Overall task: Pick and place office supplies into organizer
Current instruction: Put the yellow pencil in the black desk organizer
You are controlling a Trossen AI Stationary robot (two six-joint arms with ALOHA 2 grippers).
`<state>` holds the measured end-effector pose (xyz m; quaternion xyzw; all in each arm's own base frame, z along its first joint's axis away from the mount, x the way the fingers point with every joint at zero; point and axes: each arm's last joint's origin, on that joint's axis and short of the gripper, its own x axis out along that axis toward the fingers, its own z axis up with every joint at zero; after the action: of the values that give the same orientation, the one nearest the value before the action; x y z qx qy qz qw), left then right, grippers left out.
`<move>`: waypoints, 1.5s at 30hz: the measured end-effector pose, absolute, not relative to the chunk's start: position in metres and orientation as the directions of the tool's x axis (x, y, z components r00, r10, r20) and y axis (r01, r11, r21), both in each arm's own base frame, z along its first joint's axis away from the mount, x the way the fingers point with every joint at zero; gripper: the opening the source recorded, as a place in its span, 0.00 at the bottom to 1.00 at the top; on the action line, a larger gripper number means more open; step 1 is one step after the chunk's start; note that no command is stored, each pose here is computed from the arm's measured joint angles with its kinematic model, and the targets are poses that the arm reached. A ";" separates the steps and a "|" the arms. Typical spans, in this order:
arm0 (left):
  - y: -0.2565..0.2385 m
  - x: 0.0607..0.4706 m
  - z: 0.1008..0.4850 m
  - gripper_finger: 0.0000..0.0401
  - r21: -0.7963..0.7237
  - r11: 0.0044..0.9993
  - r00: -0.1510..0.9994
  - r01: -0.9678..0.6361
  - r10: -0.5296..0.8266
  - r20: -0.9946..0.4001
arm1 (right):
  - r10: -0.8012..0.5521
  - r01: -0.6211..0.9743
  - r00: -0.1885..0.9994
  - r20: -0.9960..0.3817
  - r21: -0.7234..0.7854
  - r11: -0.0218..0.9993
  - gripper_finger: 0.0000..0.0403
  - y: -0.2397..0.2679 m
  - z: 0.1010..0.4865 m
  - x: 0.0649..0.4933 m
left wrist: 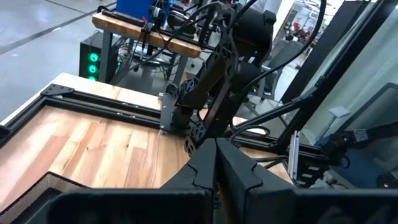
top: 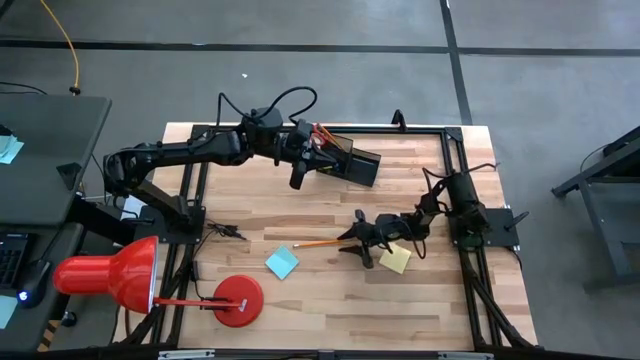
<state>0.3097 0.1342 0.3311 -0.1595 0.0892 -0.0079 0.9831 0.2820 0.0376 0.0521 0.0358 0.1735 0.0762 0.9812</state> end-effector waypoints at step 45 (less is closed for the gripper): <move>0.135 0.311 0.337 0.00 -0.314 0.949 0.993 -0.001 -0.036 -0.111 | 0.239 -0.191 0.937 -0.254 0.201 0.961 0.34 0.034 0.025 0.283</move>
<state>0.3109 0.1350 0.3374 -0.1588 0.0578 -0.0089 0.9856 0.2829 0.0339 0.0255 0.0867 0.1392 0.1097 0.9803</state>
